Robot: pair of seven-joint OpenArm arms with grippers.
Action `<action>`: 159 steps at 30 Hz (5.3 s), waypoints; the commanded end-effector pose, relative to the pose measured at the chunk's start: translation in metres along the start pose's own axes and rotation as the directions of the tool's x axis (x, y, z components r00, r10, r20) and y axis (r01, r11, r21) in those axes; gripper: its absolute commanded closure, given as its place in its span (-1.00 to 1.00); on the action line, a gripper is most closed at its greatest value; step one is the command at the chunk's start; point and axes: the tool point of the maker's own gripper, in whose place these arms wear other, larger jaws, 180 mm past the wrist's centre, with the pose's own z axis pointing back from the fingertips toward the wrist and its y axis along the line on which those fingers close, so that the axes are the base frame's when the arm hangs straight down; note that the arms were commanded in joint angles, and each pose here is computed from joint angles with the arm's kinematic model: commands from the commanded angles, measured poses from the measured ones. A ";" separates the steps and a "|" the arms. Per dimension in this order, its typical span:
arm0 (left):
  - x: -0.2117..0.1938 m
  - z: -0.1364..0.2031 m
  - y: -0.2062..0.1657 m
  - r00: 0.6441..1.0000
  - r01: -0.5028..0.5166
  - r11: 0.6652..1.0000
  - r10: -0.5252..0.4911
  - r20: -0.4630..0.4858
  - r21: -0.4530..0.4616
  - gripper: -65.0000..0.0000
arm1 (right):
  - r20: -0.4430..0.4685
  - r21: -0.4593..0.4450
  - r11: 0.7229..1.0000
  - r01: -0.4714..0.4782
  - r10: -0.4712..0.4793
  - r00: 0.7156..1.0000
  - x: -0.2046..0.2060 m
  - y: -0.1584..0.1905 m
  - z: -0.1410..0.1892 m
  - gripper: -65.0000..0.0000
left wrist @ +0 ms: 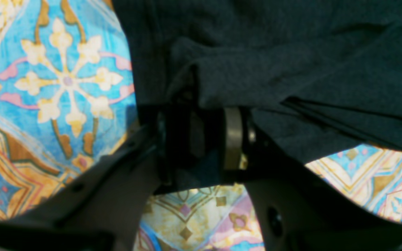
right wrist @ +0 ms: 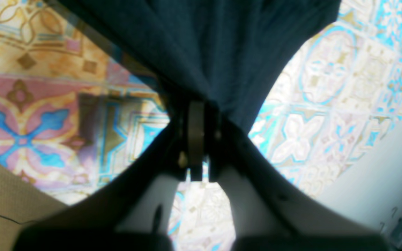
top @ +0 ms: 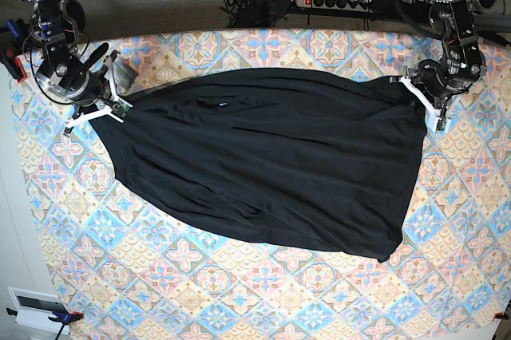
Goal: Layout the t-shirt on the table in an organized manner, then fold the t-shirt properly
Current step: 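Pull the held shirt edge with the right gripper away from the left gripper, then drag the shirt edge with the left gripper away from the right gripper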
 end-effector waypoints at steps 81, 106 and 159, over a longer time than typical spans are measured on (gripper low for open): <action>-0.051 -0.010 -0.031 0.982 -0.183 0.976 0.177 -0.060 -0.119 0.97 | 0.134 -0.011 0.999 0.035 -0.034 0.990 0.059 -0.032 -0.002 1.00; -0.007 0.057 0.089 0.996 -0.084 0.994 0.083 0.019 0.069 1.00 | 0.092 0.178 0.984 -0.011 -0.006 0.996 0.031 0.070 0.019 1.00; -0.039 0.015 0.018 0.996 -0.086 0.995 0.085 -0.015 -0.054 0.14 | -0.007 0.143 0.988 0.057 -0.056 0.998 -0.010 0.062 0.031 1.00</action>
